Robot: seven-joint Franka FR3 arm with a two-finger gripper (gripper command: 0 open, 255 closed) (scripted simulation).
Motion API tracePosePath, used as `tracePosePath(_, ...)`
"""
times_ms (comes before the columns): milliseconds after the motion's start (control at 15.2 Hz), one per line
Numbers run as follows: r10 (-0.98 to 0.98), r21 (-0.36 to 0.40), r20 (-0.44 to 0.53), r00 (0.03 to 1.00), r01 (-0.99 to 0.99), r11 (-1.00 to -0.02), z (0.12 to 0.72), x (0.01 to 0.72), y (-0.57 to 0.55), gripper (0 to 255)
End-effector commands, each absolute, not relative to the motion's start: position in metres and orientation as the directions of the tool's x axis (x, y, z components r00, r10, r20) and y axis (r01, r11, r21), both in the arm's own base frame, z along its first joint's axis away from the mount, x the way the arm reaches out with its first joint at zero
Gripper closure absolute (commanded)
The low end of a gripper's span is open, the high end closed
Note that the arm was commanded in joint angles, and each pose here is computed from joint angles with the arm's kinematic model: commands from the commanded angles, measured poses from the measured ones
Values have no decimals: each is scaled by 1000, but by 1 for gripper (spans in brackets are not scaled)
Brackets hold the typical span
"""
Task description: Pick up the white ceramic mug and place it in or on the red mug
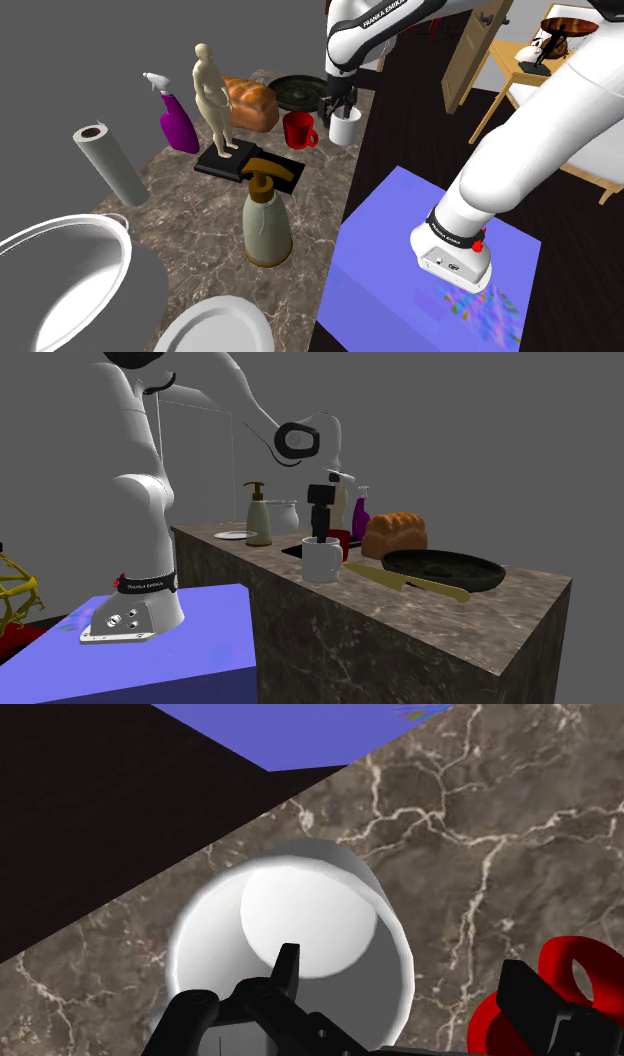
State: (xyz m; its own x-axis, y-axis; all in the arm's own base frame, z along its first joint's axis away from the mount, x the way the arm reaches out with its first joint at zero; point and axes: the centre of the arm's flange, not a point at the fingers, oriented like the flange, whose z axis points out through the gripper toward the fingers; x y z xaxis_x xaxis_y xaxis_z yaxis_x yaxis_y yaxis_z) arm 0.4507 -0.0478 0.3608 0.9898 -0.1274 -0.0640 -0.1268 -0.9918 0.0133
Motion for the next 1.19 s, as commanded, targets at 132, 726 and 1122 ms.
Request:
tracePosePath(132,-128,13,-63,990,-127,-992,346,450,-48,0)
tracePosePath(726,-128,13,-63,990,-127,-992,346,450,-48,255)
tracePosePath(1122,-128,13,-63,990,-127,-992,346,450,-48,255)
